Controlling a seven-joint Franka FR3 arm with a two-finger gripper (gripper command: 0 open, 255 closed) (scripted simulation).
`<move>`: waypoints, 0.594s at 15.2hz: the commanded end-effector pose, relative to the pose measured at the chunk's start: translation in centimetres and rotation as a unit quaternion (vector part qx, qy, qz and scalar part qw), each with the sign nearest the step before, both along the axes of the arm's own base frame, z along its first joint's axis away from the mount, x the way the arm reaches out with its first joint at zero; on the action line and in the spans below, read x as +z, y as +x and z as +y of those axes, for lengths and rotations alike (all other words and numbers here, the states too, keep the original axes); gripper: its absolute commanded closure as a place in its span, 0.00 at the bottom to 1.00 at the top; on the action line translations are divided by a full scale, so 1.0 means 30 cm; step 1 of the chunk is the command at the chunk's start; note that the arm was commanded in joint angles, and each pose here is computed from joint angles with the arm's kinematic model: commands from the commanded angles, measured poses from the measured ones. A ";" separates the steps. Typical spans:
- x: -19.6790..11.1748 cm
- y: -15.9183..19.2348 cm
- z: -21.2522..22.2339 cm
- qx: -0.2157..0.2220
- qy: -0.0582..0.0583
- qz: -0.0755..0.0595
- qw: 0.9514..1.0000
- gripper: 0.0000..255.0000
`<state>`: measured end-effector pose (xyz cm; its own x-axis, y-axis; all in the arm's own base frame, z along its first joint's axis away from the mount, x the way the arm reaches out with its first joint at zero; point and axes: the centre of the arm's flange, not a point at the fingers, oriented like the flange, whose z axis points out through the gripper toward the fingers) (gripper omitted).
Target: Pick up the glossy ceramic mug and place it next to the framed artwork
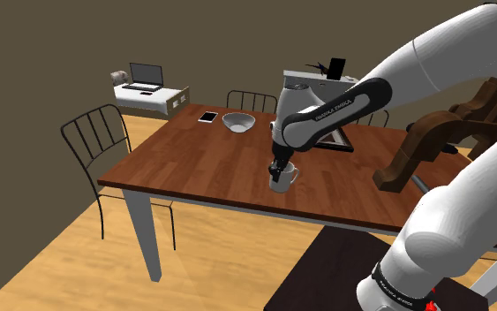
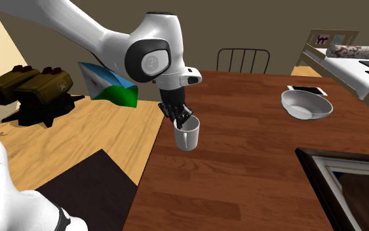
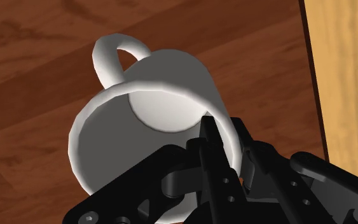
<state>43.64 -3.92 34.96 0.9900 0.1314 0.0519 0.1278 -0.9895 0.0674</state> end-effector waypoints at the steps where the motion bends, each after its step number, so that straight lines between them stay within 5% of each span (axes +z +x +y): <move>1: 0.000 0.000 0.000 0.000 0.000 0.000 1.000 1.00; 9: 0.106 0.000 0.000 0.000 0.000 0.000 1.000 1.00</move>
